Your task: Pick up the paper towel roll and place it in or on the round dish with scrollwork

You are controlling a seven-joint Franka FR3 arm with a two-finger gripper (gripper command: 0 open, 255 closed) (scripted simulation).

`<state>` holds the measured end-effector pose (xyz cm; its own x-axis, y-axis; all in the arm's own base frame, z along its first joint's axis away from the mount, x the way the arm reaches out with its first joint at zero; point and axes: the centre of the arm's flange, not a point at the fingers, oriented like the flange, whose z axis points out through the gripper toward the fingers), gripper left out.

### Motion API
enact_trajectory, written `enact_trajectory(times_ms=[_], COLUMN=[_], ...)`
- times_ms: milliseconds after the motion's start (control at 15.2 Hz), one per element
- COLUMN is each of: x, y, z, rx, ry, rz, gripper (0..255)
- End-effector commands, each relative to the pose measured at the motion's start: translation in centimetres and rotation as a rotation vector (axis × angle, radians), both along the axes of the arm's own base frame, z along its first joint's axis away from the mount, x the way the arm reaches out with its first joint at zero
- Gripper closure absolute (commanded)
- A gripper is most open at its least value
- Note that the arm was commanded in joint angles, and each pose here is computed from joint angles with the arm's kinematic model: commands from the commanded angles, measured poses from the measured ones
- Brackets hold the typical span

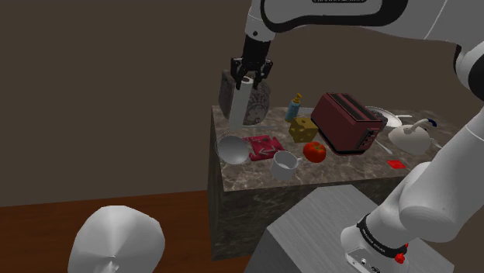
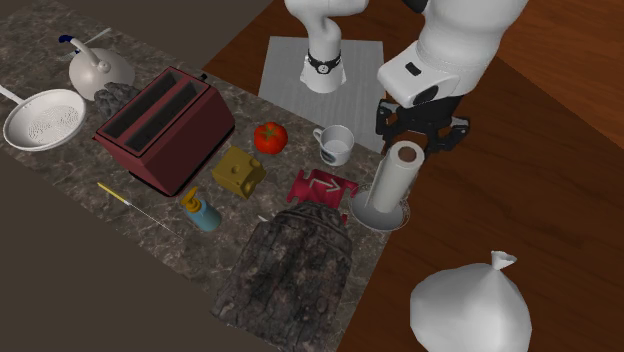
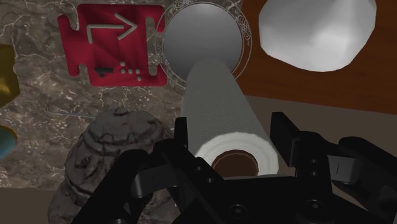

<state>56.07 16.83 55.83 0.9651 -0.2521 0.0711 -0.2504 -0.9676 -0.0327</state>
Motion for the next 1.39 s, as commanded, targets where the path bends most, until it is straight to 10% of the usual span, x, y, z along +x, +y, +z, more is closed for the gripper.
enact_trajectory(times_ms=[0,1320], x=[0.0,0.0], y=[0.0,0.0], z=[-1.0,-8.9], rx=[0.000,0.000], ry=[-0.001,-0.001], rz=[0.000,0.000], gripper=[255,255])
